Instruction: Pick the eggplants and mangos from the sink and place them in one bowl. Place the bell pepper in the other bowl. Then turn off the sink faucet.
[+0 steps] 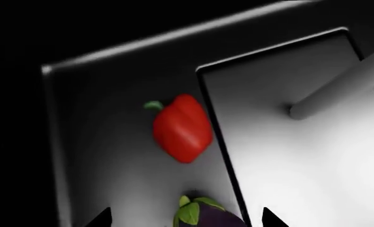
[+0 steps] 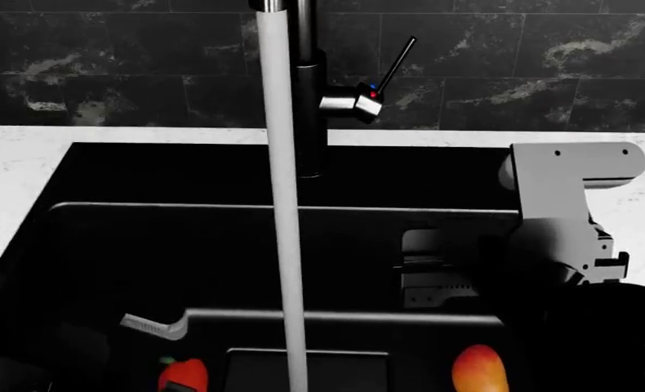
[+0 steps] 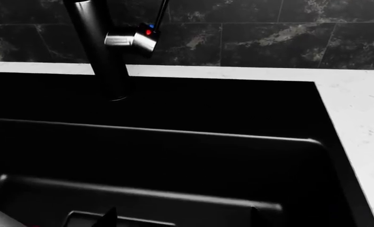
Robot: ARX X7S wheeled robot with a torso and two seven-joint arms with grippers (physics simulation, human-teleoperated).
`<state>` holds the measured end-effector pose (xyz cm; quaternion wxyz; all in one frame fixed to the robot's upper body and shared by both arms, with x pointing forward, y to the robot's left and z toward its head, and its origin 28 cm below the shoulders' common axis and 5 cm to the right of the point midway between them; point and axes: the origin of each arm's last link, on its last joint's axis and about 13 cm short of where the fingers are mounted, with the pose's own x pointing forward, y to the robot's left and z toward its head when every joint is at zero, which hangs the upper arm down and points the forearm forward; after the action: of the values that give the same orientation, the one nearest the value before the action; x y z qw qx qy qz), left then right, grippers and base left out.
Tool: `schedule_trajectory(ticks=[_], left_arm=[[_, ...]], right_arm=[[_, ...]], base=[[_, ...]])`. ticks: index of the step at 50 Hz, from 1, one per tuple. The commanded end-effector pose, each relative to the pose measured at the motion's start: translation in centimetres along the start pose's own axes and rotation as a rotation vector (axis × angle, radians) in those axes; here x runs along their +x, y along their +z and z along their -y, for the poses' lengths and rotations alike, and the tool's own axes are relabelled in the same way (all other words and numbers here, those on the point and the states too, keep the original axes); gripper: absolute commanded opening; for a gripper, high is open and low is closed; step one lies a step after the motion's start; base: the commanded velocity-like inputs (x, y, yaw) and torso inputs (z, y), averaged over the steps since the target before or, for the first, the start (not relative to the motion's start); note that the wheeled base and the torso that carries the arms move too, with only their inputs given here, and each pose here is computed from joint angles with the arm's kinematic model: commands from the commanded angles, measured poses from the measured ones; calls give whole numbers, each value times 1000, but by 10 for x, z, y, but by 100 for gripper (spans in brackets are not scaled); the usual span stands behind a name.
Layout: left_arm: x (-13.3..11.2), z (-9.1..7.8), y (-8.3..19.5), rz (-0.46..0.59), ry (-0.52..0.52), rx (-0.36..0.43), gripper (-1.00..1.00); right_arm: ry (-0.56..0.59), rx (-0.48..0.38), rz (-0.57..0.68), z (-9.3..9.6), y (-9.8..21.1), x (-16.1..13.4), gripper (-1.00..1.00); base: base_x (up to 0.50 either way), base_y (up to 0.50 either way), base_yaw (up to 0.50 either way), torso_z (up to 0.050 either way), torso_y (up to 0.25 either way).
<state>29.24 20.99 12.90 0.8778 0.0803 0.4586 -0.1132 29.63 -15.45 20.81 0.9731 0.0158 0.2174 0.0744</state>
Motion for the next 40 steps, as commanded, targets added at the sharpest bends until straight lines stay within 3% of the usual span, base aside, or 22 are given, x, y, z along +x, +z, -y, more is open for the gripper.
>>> schedule_trajectory(ticks=[1, 16, 40], left_arm=[[9, -4, -6, -92, -19, -34, 100], [13, 3, -19, -169, -91, -44, 100], [28, 3, -29, -205, -49, -49, 100]], right_arm=[[-8, 4, 1, 0, -2, -1, 100], [-10, 4, -10, 0, -1, 3, 100], [-12, 28, -13, 3, -12, -2, 100]], base=[[0, 0, 0, 0, 0], [0, 0, 0, 0, 0], [0, 0, 0, 0, 0]])
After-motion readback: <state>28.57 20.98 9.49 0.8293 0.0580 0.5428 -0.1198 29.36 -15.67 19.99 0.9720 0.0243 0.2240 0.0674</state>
